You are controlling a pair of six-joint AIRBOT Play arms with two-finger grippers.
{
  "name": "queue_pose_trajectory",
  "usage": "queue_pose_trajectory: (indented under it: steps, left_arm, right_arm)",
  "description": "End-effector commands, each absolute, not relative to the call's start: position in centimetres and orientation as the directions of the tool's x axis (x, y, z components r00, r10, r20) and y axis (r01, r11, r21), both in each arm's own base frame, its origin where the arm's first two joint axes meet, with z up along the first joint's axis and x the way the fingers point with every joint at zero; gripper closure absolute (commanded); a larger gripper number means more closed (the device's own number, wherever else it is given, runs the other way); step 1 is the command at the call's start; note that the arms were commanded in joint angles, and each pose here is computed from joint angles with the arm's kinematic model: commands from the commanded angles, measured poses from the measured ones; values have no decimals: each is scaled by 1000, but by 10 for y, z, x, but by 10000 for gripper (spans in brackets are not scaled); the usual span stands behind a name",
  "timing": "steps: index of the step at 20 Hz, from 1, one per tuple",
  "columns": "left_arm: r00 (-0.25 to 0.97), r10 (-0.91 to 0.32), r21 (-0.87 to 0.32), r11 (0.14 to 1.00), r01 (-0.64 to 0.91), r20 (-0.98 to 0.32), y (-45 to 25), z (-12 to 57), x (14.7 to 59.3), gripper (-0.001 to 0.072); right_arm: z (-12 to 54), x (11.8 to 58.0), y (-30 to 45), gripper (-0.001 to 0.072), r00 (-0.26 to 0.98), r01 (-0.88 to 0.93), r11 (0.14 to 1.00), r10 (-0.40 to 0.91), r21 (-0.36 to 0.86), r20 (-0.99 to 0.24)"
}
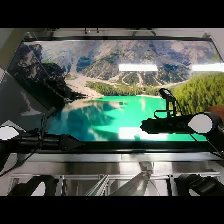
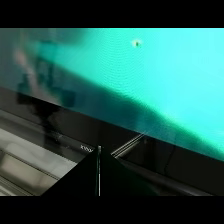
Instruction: Fold the shirts.
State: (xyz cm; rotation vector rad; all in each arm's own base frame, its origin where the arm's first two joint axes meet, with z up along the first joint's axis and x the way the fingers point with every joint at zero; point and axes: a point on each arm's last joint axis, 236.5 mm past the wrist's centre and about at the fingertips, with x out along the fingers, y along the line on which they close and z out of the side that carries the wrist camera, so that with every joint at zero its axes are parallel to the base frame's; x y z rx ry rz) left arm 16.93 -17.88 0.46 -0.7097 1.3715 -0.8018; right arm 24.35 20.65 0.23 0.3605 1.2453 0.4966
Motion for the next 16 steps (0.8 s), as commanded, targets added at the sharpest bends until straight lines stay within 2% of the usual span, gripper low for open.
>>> queue_pose_trajectory:
  steps: [1,4,5,6,7,9,10,11,13,14,16]
  left_arm:
    - [24,-830,-827,557,79,-557,-179,4,169,703]
    - [25,-830,-827,557,78,-557,-179,4,170,693]
    - [27,-829,-825,559,82,-559,-179,5,171,608]
    - [36,-827,-822,562,91,-561,-178,8,174,404]
    - [58,-824,-817,566,108,-563,-177,15,182,363]
    - [131,-804,-789,595,155,-580,-171,31,207,362]
    - [174,-783,-766,621,165,-598,-166,39,220,307]
    - [226,-742,-729,667,154,-631,-156,45,235,-13]
    - [330,-607,-607,786,114,-723,-118,54,263,-13]
    - [388,-500,-524,850,51,-774,-86,58,277,-13]
    - [468,-258,-361,921,-144,-845,-7,66,290,-13]
  right_arm:
    - [2,243,207,695,236,-162,840,543,518,-806]
    - [2,243,207,696,236,-162,840,543,518,-806]
    - [2,243,207,695,236,-162,840,543,518,-806]
    - [2,243,207,695,236,-162,840,543,518,-806]
    - [2,243,207,695,236,-162,840,543,518,-806]
    - [2,243,207,695,236,-162,840,543,518,-806]
    - [2,243,207,696,236,-162,840,543,518,-806]
    - [2,243,207,695,236,-162,840,543,518,-806]
    - [2,243,207,695,236,-162,840,543,518,-806]
    - [2,243,207,695,236,-162,840,543,518,-806]
    - [2,243,207,695,236,-162,840,543,518,-806]
